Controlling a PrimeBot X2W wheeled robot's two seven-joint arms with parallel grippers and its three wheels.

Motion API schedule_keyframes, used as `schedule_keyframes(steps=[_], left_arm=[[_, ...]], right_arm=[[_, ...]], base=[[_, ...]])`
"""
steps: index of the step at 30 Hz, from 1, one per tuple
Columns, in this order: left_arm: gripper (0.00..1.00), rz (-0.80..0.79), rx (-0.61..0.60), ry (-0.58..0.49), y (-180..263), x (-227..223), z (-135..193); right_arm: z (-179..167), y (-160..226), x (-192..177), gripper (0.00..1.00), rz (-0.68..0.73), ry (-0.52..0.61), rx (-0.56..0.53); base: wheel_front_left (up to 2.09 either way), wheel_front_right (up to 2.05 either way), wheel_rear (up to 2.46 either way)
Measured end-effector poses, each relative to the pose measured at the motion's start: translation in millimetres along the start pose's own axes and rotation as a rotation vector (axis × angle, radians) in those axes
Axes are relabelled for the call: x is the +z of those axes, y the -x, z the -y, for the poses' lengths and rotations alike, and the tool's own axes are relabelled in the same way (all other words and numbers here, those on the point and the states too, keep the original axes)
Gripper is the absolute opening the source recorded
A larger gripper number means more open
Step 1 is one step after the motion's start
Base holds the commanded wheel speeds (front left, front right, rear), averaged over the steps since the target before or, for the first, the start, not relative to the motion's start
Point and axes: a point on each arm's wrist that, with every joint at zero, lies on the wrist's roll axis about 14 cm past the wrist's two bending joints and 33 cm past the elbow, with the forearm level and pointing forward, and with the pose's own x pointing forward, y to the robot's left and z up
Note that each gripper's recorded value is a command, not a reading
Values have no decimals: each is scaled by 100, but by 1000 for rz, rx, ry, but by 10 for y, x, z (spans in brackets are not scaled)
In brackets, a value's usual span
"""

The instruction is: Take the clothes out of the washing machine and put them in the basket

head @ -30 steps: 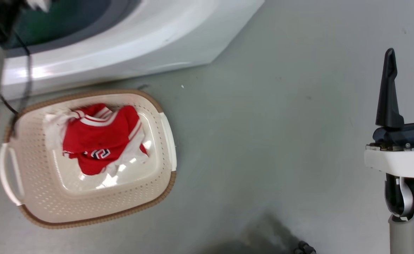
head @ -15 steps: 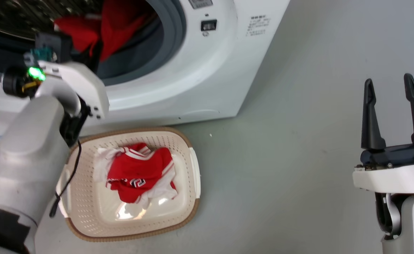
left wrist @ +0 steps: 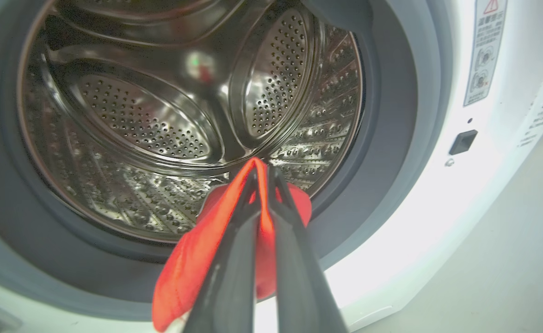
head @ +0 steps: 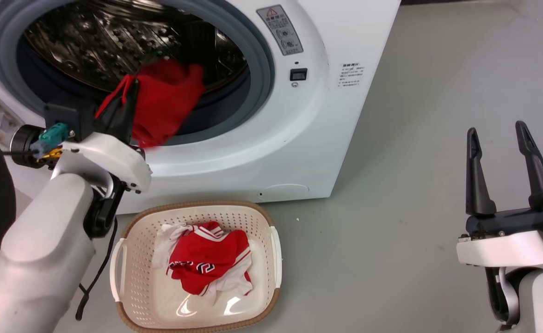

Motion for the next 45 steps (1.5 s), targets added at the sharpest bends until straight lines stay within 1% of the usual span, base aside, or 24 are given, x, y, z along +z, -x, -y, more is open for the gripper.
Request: schedule_keyframes(steps=[7,10,15,19,26,31,34,40,45], left_arm=[[0,199,26,-18,334,605,105],[0,234,28,8,497,673,190],[0,210,10,17,646,667,303],[0,90,-24,43,726,345,440],[0,-147,-49,89,797,-473,548],[0,-302,-41,106,806,-1110,519],[0,-372,-52,113,720,-1424,524],[0,-520,-56,100,579,-2081,451],[0,-624,-78,85,468,-2593,443]], right_arm=[[5,65,104,100,20,-10,-3],[26,64,106,100,21,-10,-10],[36,40,45,100,8,-10,-13],[66,27,-34,100,-10,-12,-23],[69,-29,-170,100,-38,-14,-24],[108,-97,-238,100,-44,-4,-32],[174,-141,-307,100,-53,3,-49],[252,-174,-574,100,-110,12,-68],[389,-188,-790,100,-153,23,-104]], base=[[0,0,0],[0,0,0],[0,0,0],[0,0,0],[0,0,0],[0,0,0],[0,0,0],[0,0,0],[0,0,0]])
